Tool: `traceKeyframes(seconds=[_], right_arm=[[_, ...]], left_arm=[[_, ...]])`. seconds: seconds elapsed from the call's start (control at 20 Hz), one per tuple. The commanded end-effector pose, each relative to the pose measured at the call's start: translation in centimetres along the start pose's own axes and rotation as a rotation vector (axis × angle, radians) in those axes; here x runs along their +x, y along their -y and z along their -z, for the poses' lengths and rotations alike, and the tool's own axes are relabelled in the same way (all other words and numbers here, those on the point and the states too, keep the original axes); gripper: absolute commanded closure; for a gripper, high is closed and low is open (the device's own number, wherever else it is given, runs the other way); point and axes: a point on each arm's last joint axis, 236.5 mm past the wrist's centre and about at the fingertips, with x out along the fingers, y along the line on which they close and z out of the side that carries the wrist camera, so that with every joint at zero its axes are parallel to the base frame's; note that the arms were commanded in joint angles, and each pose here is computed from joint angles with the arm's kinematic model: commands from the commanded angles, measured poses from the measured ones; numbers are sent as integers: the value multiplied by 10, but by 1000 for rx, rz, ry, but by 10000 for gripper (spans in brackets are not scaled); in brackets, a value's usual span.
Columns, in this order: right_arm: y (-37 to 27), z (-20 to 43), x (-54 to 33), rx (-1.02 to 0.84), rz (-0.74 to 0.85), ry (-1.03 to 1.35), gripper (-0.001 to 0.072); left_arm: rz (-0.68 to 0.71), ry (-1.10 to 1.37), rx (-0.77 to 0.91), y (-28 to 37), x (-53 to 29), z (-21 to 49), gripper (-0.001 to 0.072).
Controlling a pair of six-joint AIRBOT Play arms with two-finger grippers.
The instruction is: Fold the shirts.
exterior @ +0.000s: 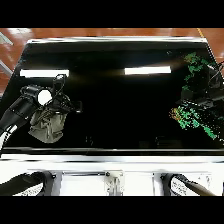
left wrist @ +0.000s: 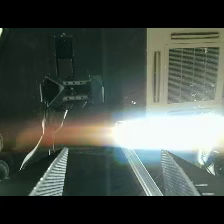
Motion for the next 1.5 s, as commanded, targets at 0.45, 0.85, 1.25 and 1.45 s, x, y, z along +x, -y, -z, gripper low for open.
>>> traceKeyframes(seconds=[0.45,0.85,1.25,1.45], right_arm=[[-2,-10,0,-9,-7,41,25],[-12,-16,-1,2,-50,69,25],[-13,-16,-1,7,-54,68,26],[-13,-15,-1,7,-54,64,26]], left_arm=[[-334,31,-456,-255,-15,-20,-3],[-302,-39,-485,-268,56,-17,-4],[-248,-70,-524,-260,88,-13,313],[-196,-62,-513,-245,84,-19,669]])
